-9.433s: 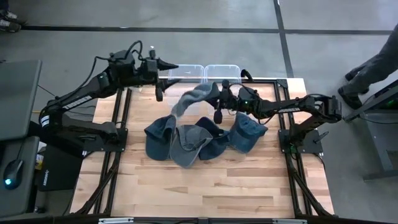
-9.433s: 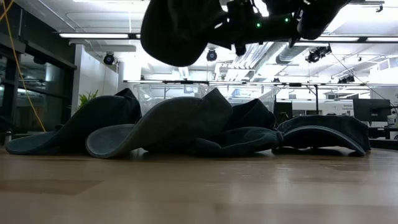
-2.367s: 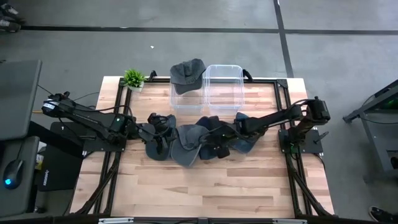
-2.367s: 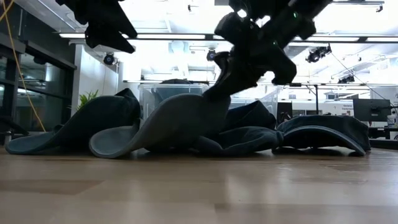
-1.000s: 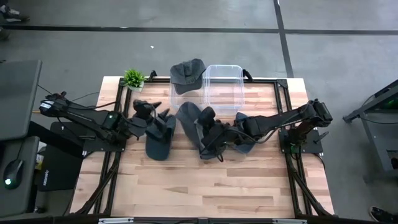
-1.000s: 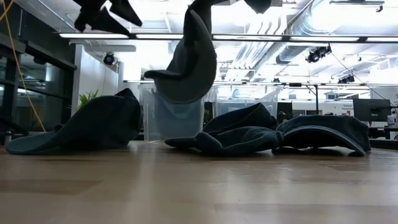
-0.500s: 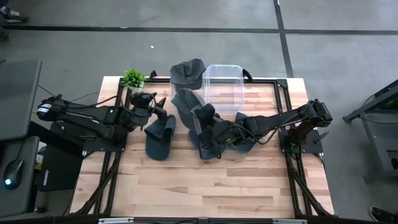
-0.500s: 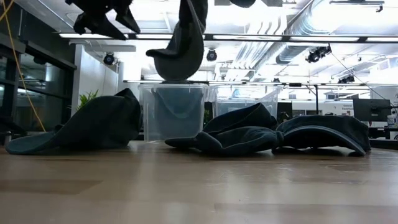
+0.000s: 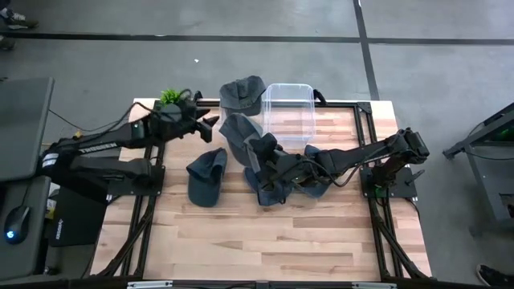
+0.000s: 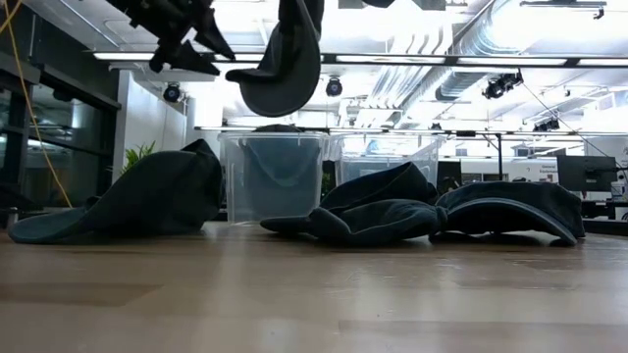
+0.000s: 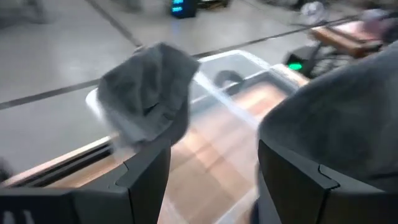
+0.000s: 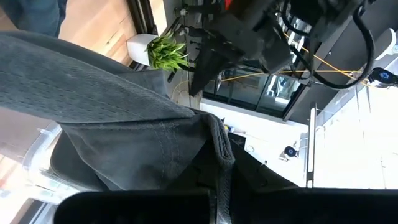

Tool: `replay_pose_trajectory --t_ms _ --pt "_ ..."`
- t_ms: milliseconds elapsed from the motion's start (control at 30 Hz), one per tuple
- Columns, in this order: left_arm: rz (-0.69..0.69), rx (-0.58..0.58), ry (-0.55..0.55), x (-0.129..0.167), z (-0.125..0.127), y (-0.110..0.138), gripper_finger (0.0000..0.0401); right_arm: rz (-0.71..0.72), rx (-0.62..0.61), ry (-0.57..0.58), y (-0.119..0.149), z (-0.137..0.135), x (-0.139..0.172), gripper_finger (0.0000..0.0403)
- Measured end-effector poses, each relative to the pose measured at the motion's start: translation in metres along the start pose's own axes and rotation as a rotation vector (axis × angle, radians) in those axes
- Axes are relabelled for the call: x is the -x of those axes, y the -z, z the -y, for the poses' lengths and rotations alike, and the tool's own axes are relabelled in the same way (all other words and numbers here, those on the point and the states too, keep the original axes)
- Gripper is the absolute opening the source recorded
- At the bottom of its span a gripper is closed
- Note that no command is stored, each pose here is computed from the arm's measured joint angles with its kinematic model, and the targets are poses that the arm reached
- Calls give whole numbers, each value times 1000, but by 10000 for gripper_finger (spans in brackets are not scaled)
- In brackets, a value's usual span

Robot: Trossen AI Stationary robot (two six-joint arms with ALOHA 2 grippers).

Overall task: Pick & Place hat
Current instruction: Put the gray cap into the left transparent bin

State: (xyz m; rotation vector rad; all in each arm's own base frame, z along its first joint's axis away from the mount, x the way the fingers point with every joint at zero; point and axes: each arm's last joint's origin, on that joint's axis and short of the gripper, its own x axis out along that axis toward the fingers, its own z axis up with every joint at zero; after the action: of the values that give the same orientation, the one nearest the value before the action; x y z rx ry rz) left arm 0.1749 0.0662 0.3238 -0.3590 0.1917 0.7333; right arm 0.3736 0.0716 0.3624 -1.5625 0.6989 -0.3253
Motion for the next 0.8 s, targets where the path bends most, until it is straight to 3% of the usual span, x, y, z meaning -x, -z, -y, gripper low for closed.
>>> replay_pose_trajectory --t_ms 467,800 --pt "-128 -52 506 -5 -54 -19 240 56 -14 73 -2 10 0 1" --pt "-170 -50 590 -16 -63 -18 240 82 -11 90 1 13 -5 1"
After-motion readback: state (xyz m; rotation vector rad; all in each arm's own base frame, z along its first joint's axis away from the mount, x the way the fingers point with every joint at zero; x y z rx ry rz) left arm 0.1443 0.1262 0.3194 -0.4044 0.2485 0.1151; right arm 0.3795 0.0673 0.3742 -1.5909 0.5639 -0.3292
